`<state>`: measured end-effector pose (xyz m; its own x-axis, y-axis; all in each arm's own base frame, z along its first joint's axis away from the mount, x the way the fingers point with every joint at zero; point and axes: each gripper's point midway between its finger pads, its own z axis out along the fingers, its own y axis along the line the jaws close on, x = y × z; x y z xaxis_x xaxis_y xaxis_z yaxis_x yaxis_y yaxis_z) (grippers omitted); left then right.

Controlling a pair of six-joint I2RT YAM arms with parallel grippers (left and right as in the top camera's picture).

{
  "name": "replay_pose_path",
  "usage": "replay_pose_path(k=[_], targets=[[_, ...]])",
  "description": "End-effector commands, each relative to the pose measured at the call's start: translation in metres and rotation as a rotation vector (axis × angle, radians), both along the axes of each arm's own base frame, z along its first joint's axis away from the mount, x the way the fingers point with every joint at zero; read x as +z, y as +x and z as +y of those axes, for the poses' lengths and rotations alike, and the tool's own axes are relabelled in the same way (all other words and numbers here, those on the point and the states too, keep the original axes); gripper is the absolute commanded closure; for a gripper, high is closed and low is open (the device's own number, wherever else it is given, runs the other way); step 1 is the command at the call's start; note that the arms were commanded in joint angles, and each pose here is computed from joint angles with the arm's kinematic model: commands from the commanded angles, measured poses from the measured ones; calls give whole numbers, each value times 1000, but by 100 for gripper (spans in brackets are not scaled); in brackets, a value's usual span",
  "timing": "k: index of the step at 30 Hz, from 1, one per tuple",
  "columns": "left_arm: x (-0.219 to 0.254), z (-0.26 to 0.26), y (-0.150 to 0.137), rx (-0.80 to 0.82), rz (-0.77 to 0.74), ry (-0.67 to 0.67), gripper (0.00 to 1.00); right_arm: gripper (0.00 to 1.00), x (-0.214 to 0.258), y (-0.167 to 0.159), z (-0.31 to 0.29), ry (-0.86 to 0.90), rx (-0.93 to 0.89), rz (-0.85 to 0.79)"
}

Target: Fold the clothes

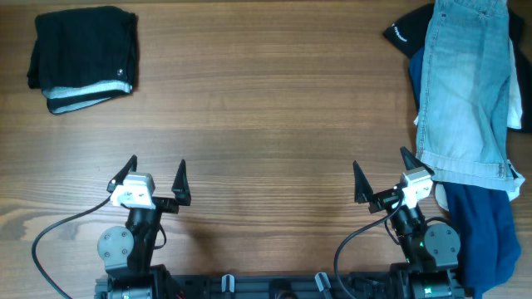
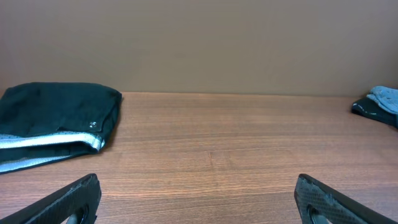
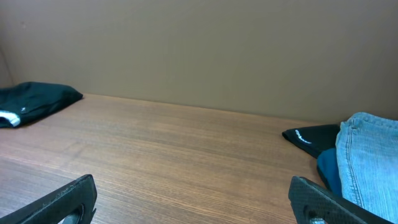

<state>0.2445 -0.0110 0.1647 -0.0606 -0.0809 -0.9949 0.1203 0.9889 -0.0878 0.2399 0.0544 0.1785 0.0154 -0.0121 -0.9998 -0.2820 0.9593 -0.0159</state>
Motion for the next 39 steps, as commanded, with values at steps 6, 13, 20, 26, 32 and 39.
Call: replay_pose_path(k=[6,13,20,26,32,39], targets=[[-2,3,0,17,1,-9,0,0,-1,0,0,-10,-2,0],[-2,3,0,17,1,-9,0,0,-1,0,0,-10,-2,0],[-2,3,0,17,0,-9,0,0,-1,0,0,-12,-2,0],[-2,3,0,17,0,-9,0,0,1,1,-2,-10,-13,-9],[-2,5,0,23,-2,-2,0,0,20,-1,0,-2,1,-87],[28,-23,-5,-142,-104,-77,0,0,45,-4,-1,37,0,-174]])
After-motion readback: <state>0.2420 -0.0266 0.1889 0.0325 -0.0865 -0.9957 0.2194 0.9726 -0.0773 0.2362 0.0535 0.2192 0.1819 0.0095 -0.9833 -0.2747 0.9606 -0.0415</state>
